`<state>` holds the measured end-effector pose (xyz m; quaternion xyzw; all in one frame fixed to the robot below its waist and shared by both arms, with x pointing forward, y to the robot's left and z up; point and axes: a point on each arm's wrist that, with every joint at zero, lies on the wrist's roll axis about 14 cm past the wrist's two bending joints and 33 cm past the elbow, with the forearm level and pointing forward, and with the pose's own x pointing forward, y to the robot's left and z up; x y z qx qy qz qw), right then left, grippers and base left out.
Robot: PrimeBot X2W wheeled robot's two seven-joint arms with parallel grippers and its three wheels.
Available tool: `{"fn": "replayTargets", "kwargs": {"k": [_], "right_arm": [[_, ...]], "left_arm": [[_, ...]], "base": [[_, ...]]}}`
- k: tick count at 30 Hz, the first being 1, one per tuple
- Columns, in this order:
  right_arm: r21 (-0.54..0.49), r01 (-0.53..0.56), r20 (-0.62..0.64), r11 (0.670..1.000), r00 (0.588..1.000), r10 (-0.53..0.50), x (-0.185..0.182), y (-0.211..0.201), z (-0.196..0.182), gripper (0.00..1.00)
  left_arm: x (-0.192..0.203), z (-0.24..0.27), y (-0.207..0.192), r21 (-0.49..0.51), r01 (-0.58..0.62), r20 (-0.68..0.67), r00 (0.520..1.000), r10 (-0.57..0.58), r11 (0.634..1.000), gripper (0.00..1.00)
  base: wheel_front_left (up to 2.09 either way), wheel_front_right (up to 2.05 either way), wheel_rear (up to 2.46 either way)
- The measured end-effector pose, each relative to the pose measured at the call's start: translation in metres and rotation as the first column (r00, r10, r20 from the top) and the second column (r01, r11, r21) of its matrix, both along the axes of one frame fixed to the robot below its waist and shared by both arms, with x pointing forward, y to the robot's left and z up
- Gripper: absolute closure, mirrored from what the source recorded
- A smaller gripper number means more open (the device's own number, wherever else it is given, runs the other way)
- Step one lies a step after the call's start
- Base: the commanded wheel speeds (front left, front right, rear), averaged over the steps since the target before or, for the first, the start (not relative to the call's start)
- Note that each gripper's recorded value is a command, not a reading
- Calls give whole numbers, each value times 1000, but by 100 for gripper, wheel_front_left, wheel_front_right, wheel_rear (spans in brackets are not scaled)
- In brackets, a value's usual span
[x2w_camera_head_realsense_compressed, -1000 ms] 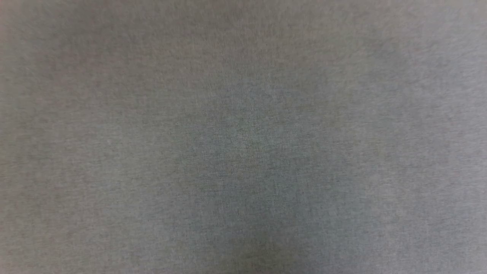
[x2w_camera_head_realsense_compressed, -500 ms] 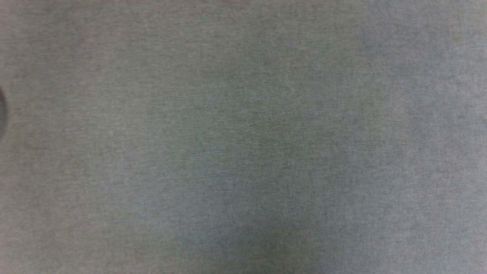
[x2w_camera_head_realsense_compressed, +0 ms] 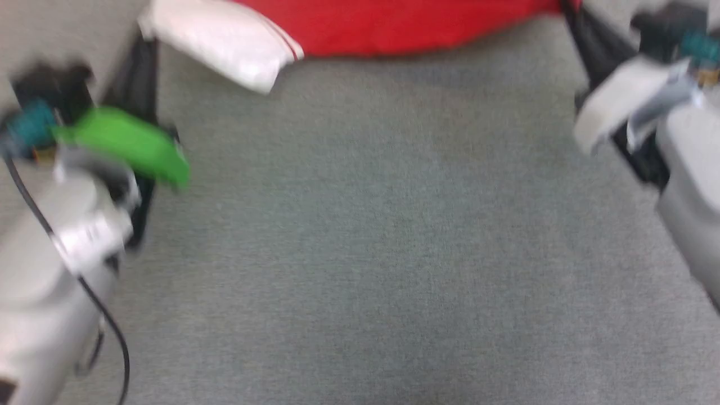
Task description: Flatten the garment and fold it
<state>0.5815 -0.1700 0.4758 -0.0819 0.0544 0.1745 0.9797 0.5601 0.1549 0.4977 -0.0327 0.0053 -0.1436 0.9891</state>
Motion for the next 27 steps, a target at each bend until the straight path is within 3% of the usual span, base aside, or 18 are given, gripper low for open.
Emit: {"fn": "replayTargets", "kwargs": {"k": [7, 11, 20, 27], "right_arm": [[35, -27, -49, 999, 998, 29, -63, 2, -6, 100], [123, -14, -85, 992, 996, 25, -99, 2, -6, 100], [50, -71, -201, 996, 976, 80, -154, -5, -20, 100], [63, -73, -324, 995, 942, 90, -190, -10, -30, 100]], "left_arm": [[-86, -14, 28, 33, -27, -137, 990, 31, 999, 100], [-135, -14, 33, 30, -21, -221, 975, 27, 999, 100], [-215, -19, 34, -3, -3, -382, 924, 2, 1000, 100], [-267, -27, 13, -109, 33, -515, 853, -85, 993, 100]], "base": [[0, 0, 0], [0, 0, 0], [0, 0, 0], [0, 0, 0]]}}
